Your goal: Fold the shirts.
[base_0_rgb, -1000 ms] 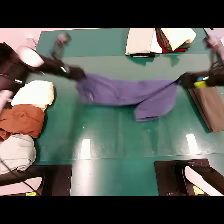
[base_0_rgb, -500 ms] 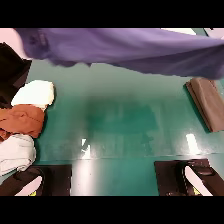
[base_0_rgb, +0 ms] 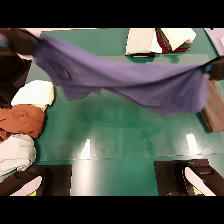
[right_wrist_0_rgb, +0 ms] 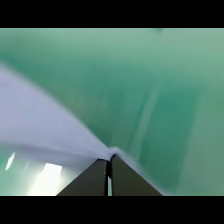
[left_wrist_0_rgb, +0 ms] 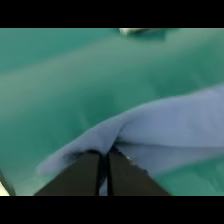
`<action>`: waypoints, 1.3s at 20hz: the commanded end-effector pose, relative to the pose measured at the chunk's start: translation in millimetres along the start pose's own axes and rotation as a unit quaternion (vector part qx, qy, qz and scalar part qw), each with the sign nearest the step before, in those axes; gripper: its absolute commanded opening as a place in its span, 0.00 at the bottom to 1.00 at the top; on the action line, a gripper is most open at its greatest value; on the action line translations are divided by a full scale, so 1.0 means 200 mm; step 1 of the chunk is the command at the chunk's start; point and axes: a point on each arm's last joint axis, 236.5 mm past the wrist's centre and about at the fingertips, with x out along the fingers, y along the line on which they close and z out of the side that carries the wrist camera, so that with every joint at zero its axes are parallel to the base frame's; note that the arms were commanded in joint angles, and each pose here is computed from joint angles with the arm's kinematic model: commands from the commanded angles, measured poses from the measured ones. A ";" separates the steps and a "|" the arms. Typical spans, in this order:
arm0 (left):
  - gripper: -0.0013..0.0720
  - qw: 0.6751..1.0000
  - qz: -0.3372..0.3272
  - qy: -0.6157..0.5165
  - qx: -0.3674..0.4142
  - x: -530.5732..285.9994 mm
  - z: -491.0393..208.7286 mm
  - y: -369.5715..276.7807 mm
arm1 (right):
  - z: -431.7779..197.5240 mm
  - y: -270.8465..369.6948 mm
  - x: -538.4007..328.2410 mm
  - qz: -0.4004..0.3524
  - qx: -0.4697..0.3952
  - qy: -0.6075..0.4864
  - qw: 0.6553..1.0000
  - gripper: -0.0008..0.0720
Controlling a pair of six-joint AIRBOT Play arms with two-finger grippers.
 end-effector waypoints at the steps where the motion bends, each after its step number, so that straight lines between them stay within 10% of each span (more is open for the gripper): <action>1: 0.05 0.988 -0.017 0.150 -0.045 0.38 -0.53 0.07 | -0.29 0.07 0.29 0.035 0.001 0.102 0.994 0.03; 5: 0.05 0.962 -0.025 0.261 -0.076 0.58 -1.03 0.09 | -0.57 0.17 0.44 0.063 -0.010 0.176 0.982 0.06; 6: 0.06 0.959 -0.024 0.270 -0.077 0.60 -1.09 0.10 | -0.61 0.17 0.47 0.065 -0.008 0.185 0.981 0.36; 7: 0.39 0.958 -0.022 0.276 -0.078 0.62 -1.13 0.11 | -0.63 0.16 0.49 0.062 0.004 0.189 0.980 0.60; 8: 0.76 0.959 -0.018 0.273 -0.076 0.62 -1.13 0.12 | -0.64 0.15 0.50 0.059 0.011 0.191 0.980 0.63; 9: 0.80 0.960 -0.016 0.269 -0.074 0.63 -1.12 0.12 | -0.65 0.12 0.50 0.055 0.018 0.191 0.980 0.63; 26: 0.80 0.944 -0.001 0.270 -0.189 0.64 -1.19 0.34 | -0.62 0.00 0.49 0.032 0.057 0.181 0.981 0.62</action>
